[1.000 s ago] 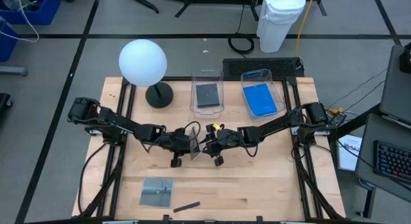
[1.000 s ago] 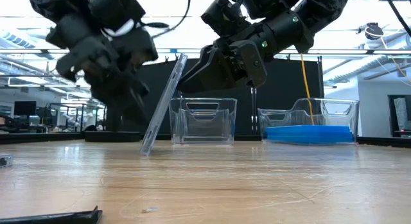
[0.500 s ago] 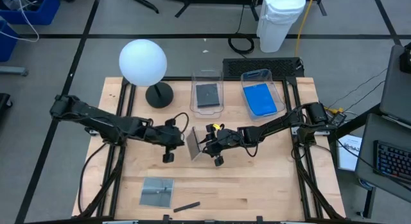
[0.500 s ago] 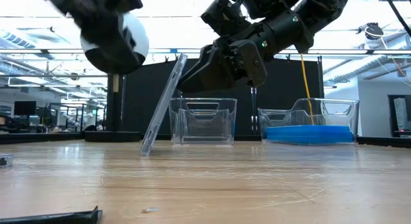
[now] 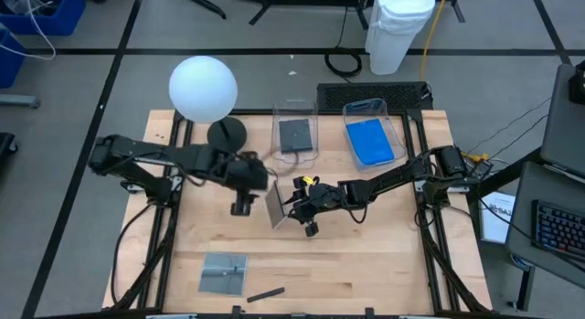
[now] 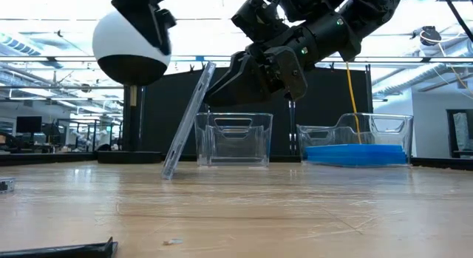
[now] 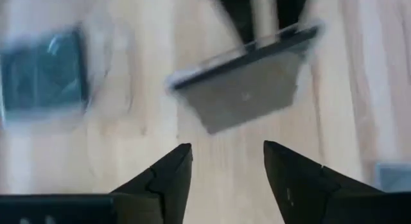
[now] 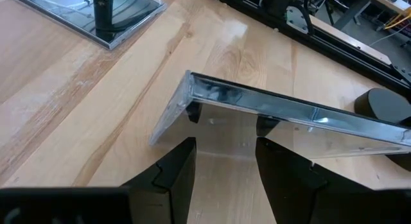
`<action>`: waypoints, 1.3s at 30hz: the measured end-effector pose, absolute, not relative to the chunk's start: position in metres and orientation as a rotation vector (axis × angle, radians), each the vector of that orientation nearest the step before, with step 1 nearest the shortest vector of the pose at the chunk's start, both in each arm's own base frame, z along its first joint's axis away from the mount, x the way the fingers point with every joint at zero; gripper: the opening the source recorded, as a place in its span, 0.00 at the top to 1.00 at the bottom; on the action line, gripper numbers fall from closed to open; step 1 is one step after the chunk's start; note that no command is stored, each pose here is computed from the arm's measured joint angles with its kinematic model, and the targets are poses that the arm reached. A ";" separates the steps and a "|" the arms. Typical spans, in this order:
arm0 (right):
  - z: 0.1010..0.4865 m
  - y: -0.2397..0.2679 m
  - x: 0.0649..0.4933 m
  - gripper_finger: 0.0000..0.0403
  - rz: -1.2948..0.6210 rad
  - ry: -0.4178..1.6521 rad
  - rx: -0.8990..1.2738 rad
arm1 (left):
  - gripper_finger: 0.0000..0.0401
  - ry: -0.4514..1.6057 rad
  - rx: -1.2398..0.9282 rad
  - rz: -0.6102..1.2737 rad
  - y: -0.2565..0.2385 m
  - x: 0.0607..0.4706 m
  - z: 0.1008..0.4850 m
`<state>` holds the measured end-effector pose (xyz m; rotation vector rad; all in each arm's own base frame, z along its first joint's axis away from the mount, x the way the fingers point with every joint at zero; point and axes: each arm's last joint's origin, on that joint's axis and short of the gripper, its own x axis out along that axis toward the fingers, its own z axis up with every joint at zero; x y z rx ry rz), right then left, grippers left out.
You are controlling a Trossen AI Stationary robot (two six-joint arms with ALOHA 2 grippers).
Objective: Pick & place jewel cases by type
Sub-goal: Put the top black CD case into the left transparent bin
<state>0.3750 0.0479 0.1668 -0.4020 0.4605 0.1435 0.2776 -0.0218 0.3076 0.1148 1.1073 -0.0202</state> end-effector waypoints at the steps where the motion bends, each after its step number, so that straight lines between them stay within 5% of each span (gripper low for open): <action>1: 0.167 0.048 0.375 0.61 0.143 0.460 -0.402 | 0.50 1.104 0.176 -0.050 -0.024 0.283 0.307; 18: 0.165 0.048 0.374 0.61 0.142 0.480 -0.390 | 0.56 1.320 0.717 -0.205 -0.019 0.350 0.280; 39: 0.164 0.049 0.373 0.61 0.148 0.491 -0.398 | 0.56 1.321 0.729 -0.340 -0.008 0.354 0.272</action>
